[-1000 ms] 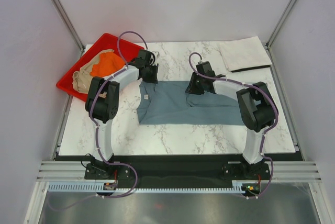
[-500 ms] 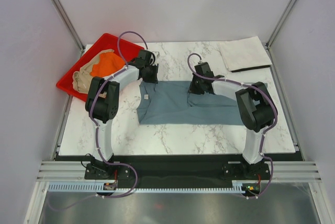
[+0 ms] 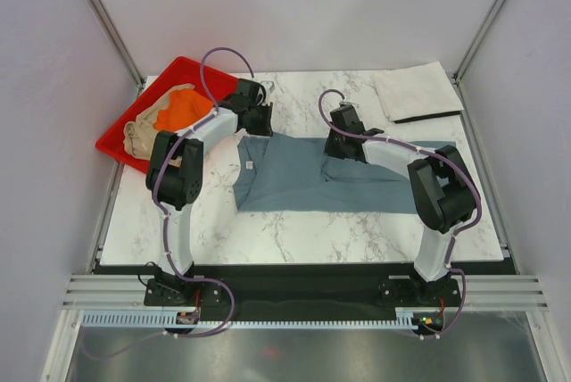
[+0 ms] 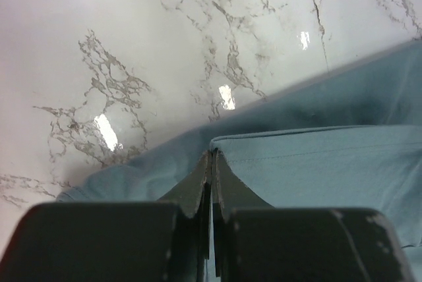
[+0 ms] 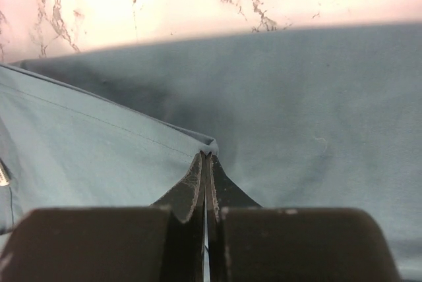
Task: Fold and stack the t-shirts
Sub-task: Fold the tshirt
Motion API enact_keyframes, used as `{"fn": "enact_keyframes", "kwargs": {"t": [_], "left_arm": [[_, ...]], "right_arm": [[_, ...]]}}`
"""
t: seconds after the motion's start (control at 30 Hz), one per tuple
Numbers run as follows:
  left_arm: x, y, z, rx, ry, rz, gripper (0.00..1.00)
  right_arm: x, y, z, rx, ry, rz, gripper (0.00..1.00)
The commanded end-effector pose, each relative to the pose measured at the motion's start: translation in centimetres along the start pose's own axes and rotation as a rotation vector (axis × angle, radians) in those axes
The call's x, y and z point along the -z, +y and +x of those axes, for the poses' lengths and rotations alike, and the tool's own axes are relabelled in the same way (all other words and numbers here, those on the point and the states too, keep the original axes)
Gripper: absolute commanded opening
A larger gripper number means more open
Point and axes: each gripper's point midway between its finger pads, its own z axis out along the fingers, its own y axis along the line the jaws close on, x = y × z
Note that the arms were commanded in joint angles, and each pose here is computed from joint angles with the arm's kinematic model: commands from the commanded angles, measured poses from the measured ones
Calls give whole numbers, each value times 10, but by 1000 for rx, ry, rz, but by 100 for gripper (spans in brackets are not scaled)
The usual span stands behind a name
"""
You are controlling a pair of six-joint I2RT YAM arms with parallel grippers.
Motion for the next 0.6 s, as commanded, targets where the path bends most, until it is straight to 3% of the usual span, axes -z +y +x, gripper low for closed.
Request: {"fn": "enact_keyframes", "kwargs": {"t": [0.0, 0.13, 0.2, 0.23, 0.27, 0.3, 0.33, 0.47, 0.53, 0.57], "left_arm": [[7, -1, -39, -45, -102, -4, 2], [0, -3, -42, -46, -102, 8, 2], [6, -2, -46, -33, -115, -11, 6], [10, -2, -48, -31, -124, -17, 9], [14, 1, -51, -28, -135, -35, 13], [26, -1, -59, -34, -162, -42, 28], [32, -1, -63, -35, -173, -55, 34], [76, -11, -73, -29, -228, -59, 40], [98, -27, -60, -1, -225, -22, 40], [95, -33, -33, 22, -171, 3, 40]], "right_arm": [[1, -10, -9, 20, -44, 60, 0], [-2, -12, -14, 28, -49, 82, 2], [1, -12, -16, 37, -51, 92, 11], [4, -15, -14, 43, -41, 109, 20], [9, -16, -17, 43, -49, 120, 25], [20, -16, -26, 45, -75, 128, 32], [25, -20, -24, 51, -67, 143, 35], [53, -15, -18, 87, -27, 104, 38], [61, -6, 3, 112, 30, 45, 35], [63, -2, 9, 116, 47, 15, 33]]}}
